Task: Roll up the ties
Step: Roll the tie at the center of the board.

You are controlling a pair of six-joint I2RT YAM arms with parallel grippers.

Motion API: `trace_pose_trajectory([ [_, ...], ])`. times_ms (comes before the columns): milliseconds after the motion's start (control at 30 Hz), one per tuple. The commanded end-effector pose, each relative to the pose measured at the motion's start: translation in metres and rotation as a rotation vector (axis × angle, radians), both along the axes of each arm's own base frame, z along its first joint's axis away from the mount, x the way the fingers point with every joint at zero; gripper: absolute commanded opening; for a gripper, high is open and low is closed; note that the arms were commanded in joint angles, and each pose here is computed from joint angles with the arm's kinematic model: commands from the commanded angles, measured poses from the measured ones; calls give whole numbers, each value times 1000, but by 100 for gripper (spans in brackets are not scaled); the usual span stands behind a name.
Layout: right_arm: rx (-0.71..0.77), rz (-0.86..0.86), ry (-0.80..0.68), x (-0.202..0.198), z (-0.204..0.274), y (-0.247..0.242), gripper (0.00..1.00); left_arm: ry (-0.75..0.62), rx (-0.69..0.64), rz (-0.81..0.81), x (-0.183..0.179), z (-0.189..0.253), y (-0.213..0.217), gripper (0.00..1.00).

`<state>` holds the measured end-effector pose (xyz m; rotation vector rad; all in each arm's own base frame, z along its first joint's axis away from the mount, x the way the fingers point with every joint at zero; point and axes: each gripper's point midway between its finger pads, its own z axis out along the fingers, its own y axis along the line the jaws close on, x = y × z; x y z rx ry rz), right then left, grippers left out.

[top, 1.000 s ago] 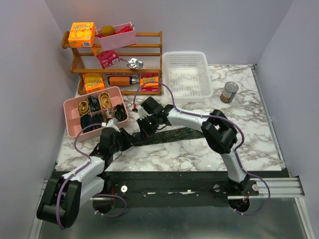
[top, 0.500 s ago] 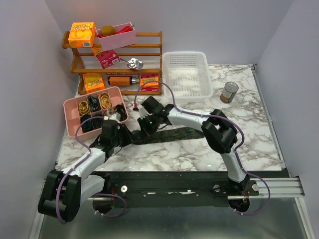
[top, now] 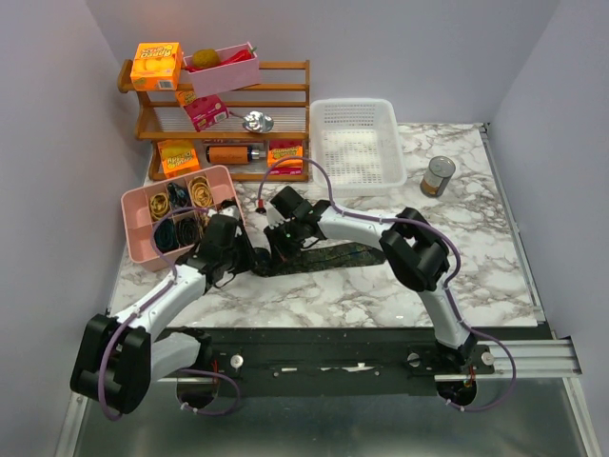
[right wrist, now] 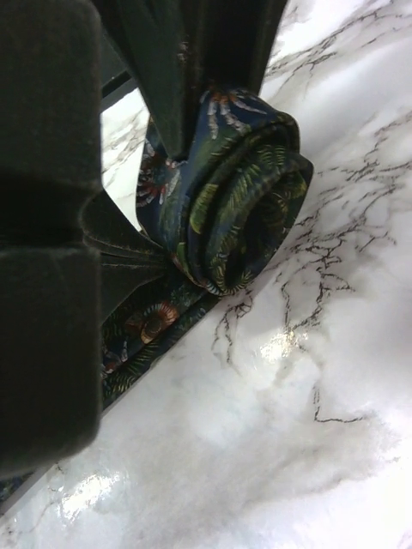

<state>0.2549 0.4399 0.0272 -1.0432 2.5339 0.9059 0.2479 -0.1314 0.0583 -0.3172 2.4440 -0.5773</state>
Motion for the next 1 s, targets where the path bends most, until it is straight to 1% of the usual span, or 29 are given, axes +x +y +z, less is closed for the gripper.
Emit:
trace_pose_trajectory([
  [0, 10, -16, -7, 8, 0, 7, 1, 49, 122, -16, -5, -5, 2, 24],
  [33, 9, -16, -3, 8, -2, 6, 1, 56, 126, -38, -7, -1, -4, 24],
  [100, 10, -16, 3, 8, -2, 7, 1, 68, 187, -26, -5, -4, -1, 24],
  [200, 13, -12, 12, 6, -3, 7, 1, 85, 243, -46, -7, 0, -4, 24],
  [333, 15, -7, 14, 5, -3, 8, 1, 79, 317, -41, -2, 8, -6, 25],
  [767, 23, 1, 26, 2, -1, 7, 1, 48, 468, -39, 13, 26, -18, 26],
  [967, 26, -15, 5, 3, 8, 3, 1, 73, 570, -24, 11, 23, -9, 26],
])
